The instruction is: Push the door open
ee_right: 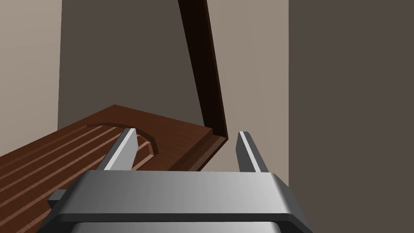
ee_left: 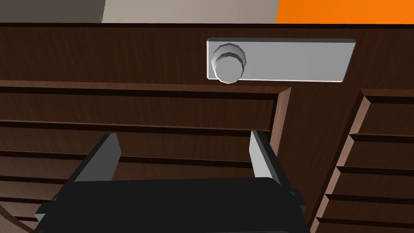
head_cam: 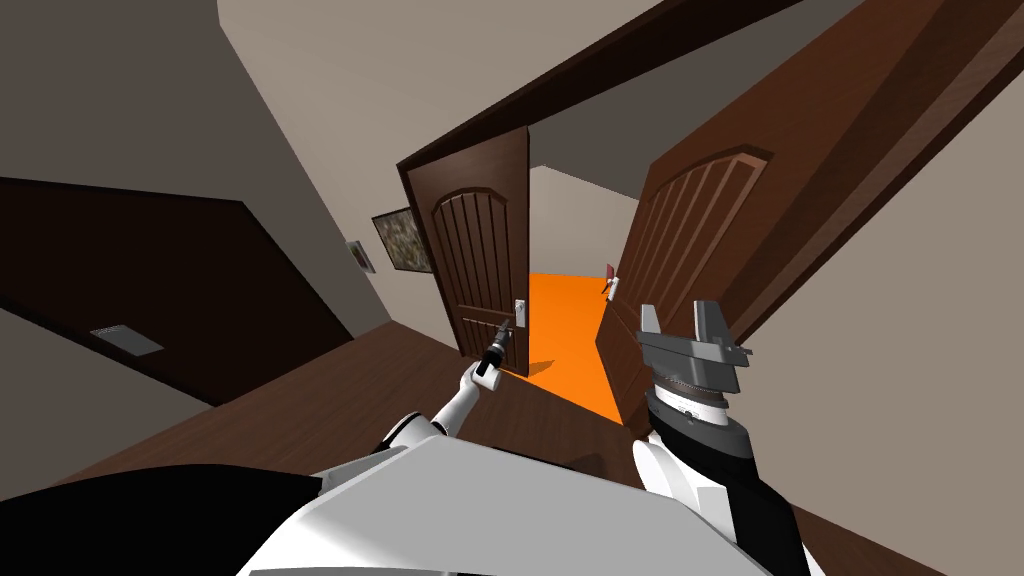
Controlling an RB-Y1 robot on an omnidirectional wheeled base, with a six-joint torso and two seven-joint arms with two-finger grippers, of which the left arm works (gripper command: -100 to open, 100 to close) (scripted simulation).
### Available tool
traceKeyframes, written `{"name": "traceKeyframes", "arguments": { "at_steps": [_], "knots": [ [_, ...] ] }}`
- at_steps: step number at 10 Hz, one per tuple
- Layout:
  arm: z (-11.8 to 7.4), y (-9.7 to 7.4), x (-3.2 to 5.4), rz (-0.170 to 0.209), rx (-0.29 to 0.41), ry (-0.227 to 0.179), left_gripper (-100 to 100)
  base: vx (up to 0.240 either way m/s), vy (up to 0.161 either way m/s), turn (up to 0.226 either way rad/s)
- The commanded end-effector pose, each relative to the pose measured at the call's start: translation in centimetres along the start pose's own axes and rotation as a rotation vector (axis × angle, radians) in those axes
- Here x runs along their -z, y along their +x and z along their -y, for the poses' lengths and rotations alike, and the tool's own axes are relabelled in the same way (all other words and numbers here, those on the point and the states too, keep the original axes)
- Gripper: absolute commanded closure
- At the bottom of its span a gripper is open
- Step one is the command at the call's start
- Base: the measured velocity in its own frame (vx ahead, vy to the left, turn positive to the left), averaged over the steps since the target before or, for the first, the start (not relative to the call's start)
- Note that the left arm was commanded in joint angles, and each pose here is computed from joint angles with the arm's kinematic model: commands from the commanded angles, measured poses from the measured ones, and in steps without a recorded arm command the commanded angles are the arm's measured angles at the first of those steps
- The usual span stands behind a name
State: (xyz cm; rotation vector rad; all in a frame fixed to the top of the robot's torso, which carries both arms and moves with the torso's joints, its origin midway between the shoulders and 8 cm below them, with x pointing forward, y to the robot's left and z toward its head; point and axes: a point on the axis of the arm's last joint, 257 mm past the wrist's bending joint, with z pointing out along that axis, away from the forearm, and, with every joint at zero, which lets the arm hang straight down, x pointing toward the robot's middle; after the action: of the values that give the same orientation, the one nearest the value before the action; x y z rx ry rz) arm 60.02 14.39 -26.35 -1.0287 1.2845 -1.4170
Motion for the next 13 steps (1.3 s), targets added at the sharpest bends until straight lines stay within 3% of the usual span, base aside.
{"name": "traceKeyframes", "arguments": {
  "at_steps": [1,7,13],
  "knots": [
    [-0.9,0.2,-0.24,-0.004,0.002,-0.025,-100,0.038,0.087,-0.04],
    [-3.3,0.5,-0.95,-0.015,0.005,-0.099,-100,0.035,0.072,-0.033],
    [-3.2,-0.2,-0.86,-0.002,0.003,-0.094,-100,0.137,-0.022,-0.019]
  ]
}}
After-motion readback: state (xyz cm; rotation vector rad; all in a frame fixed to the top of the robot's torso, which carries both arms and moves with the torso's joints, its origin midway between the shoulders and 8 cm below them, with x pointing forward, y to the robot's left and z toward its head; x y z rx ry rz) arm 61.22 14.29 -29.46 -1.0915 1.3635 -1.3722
